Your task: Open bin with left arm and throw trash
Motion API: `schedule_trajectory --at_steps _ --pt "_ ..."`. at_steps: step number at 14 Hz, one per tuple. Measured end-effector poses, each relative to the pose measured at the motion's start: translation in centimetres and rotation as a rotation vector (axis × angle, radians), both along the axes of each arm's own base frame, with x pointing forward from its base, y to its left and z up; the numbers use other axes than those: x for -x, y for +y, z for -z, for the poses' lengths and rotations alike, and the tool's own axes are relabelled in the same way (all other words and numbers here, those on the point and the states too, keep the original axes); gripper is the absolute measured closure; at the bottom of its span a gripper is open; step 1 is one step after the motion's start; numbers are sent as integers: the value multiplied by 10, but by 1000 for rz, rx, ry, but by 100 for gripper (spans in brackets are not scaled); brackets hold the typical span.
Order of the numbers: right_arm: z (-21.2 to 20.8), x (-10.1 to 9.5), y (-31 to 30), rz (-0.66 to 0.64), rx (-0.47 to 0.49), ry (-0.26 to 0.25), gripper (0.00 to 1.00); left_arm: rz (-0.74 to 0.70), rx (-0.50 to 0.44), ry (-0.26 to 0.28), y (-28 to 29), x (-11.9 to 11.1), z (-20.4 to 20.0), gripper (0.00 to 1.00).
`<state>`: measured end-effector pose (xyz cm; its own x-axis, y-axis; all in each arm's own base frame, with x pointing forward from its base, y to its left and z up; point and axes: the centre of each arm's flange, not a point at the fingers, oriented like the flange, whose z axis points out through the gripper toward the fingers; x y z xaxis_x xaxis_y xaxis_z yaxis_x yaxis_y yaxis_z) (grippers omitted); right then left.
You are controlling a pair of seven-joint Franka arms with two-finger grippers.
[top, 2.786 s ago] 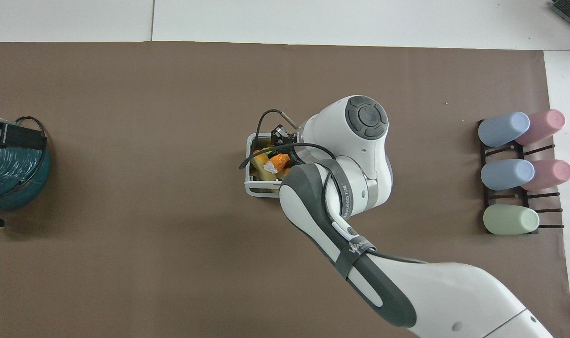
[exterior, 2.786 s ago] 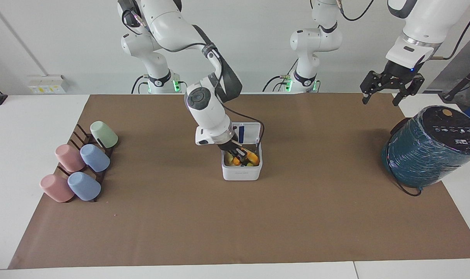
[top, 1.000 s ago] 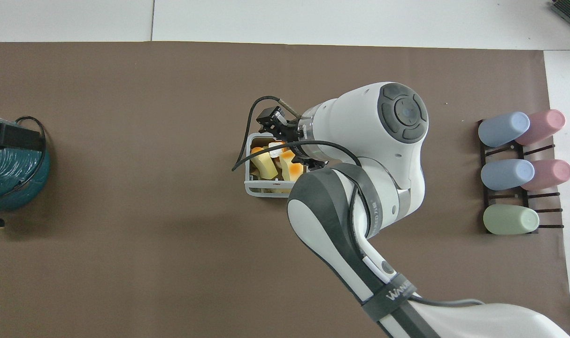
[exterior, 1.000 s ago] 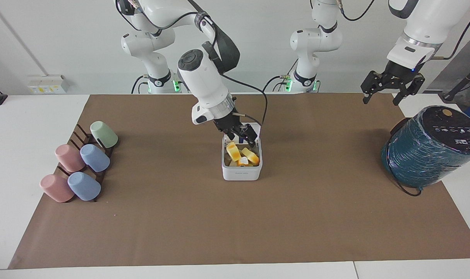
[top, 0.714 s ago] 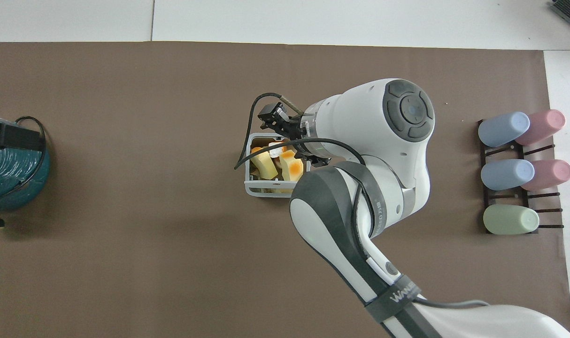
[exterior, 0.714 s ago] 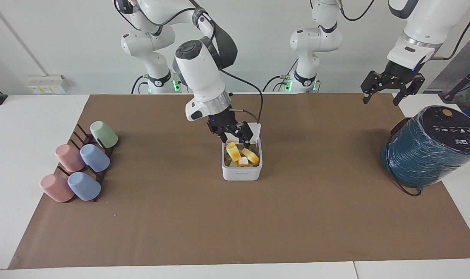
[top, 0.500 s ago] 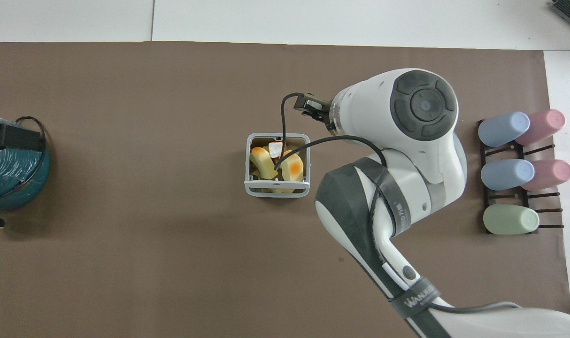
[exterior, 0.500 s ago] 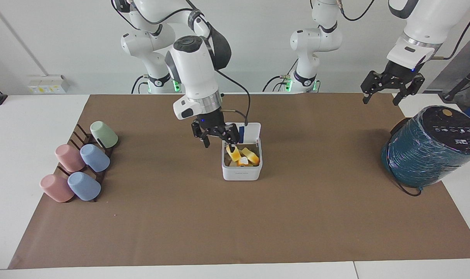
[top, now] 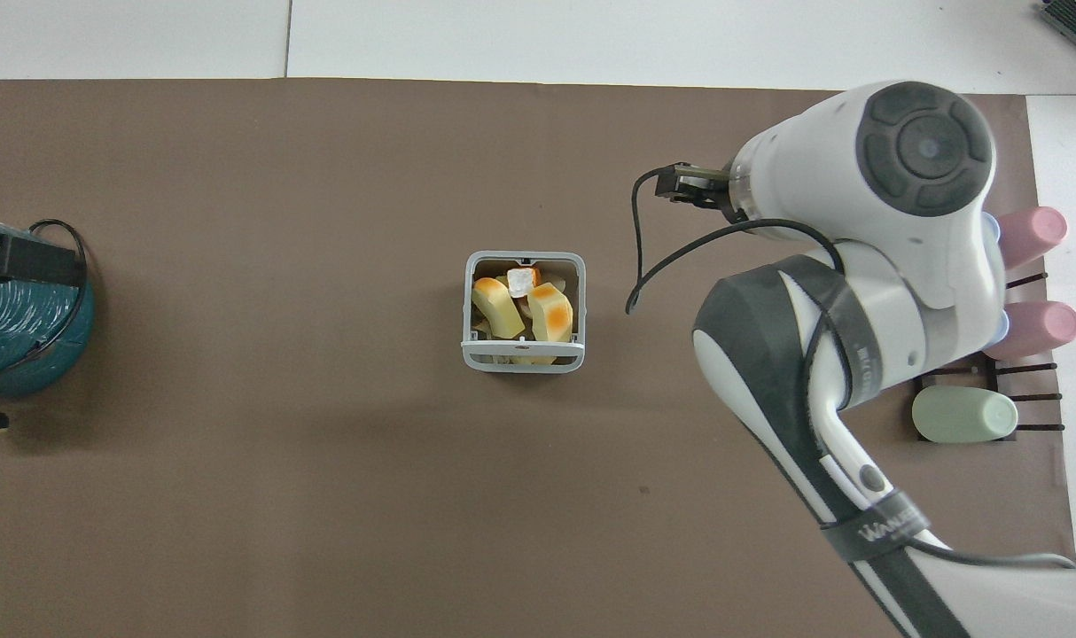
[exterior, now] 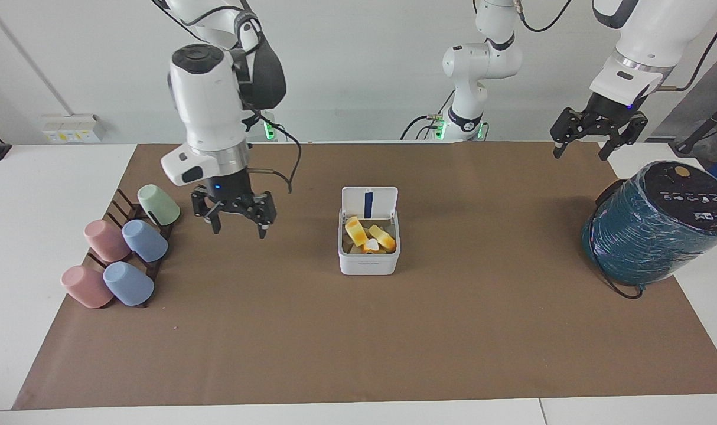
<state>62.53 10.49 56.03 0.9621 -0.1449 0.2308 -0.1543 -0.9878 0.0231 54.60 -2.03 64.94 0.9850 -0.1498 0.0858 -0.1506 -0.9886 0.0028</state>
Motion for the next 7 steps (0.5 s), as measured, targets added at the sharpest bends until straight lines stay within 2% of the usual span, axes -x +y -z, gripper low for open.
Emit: schedule_trajectory --at_steps 4,7 --pt "-46 27 -59 42 15 28 0 0 0 1 0 0 0 0" --pt "-69 51 -85 69 17 95 0 0 0 2 0 0 0 0"
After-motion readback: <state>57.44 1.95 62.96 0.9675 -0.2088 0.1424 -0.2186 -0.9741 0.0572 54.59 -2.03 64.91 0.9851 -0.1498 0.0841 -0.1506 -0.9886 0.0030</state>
